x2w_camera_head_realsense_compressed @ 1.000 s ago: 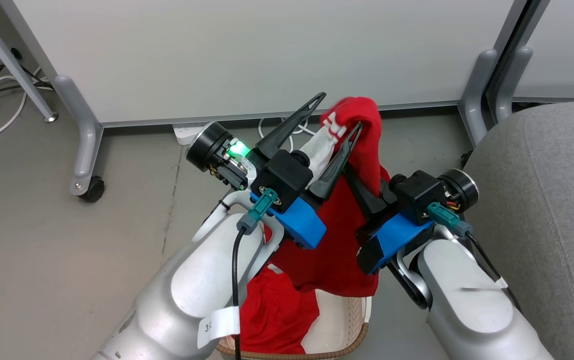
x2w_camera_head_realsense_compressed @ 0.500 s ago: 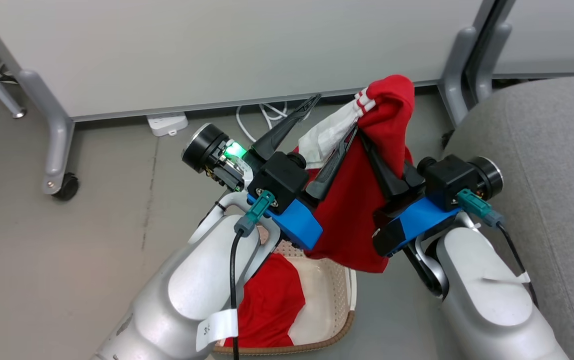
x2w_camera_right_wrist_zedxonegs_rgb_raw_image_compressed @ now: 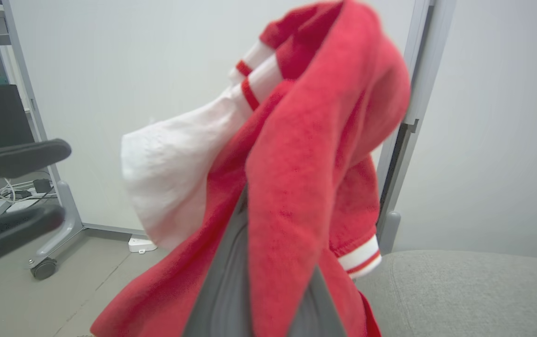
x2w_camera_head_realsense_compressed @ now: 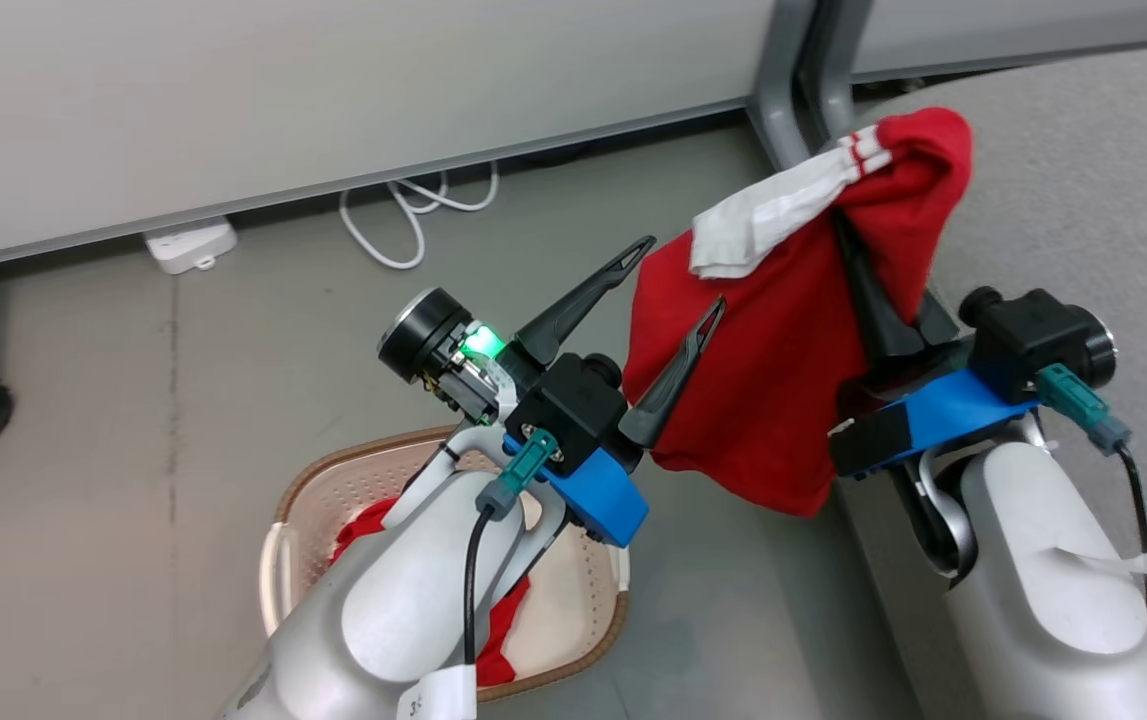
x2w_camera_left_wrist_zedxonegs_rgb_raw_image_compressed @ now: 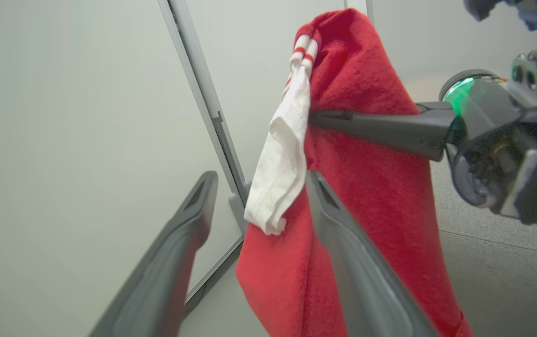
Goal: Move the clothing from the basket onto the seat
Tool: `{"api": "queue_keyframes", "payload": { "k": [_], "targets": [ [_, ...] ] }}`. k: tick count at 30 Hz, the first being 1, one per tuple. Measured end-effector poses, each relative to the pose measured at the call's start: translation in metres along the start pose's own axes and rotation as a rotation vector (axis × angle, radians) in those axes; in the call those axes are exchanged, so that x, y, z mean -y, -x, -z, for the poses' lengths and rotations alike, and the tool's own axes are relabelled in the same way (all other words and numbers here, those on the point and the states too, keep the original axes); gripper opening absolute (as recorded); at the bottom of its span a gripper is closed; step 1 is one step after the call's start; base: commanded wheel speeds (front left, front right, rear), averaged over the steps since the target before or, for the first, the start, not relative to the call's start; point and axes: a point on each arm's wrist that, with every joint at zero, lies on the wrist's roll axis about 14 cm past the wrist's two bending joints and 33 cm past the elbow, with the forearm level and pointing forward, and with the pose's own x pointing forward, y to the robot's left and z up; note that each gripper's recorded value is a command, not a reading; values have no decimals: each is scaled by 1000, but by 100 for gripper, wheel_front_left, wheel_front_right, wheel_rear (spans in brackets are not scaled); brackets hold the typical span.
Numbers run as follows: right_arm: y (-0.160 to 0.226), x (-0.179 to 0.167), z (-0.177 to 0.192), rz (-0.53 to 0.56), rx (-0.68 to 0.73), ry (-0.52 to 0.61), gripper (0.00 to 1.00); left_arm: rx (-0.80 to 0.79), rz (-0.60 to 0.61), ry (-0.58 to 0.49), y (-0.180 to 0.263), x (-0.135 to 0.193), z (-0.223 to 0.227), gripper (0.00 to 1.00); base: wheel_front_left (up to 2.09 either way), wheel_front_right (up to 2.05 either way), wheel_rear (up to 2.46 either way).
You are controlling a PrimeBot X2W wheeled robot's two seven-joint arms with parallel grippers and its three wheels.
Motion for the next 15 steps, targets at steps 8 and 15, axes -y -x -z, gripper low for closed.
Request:
{"api": "queue_keyframes", "payload": {
  "k": [8, 15],
  "targets": [
    [34, 67, -5, 193, 1, 32, 0, -1, 134, 57, -15, 44, 14, 100, 0, 0, 0],
    [71, 114, -10, 339, -6, 73, 0, 2, 252, 100, -23, 83, 21, 100, 0, 0, 0]
  ]
}}
